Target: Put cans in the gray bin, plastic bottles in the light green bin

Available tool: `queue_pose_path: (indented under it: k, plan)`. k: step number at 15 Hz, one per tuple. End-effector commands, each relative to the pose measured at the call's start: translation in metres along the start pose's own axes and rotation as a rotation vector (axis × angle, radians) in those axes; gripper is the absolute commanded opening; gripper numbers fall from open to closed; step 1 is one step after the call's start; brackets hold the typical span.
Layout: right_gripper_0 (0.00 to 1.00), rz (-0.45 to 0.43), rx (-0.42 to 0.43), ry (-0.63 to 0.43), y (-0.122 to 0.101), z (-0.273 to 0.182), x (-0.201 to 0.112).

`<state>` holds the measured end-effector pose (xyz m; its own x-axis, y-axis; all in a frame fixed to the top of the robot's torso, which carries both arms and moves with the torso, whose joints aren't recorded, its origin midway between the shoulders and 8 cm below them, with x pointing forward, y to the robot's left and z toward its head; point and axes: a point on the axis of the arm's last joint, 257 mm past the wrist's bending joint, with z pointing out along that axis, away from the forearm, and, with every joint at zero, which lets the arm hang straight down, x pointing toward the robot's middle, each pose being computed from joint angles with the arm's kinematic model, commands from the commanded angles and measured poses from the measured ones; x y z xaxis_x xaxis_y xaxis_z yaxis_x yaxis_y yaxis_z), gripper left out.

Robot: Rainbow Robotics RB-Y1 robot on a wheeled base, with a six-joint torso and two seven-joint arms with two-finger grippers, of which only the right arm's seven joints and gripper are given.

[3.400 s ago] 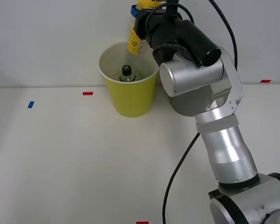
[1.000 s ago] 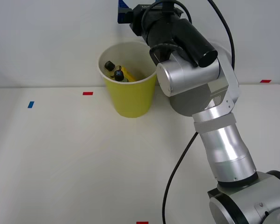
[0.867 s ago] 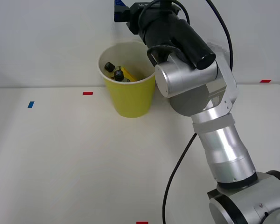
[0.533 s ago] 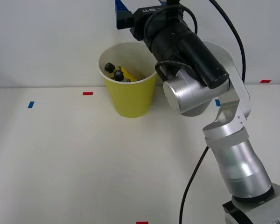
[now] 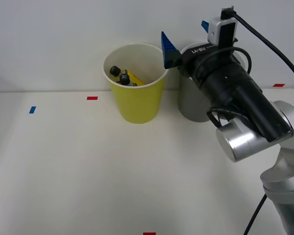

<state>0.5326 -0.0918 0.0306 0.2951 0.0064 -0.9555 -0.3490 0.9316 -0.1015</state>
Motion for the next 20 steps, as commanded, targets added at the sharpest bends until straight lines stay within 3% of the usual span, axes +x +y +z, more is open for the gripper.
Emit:
queue_pose_path:
  k: [1, 3, 7, 16, 20]
  plan:
    - [1.0, -0.076, 0.021, 0.062, -0.02, -0.051, 0.023]
    - [1.0, -0.09, 0.025, 0.108, -0.028, -0.086, 0.032]
    - [1.0, -0.096, 0.118, 0.312, -0.036, -0.147, 0.049]
    - [1.0, -0.198, 0.217, 0.477, -0.053, -0.267, 0.116]
    - [1.0, -0.163, 0.274, 0.571, -0.059, -0.317, 0.138]
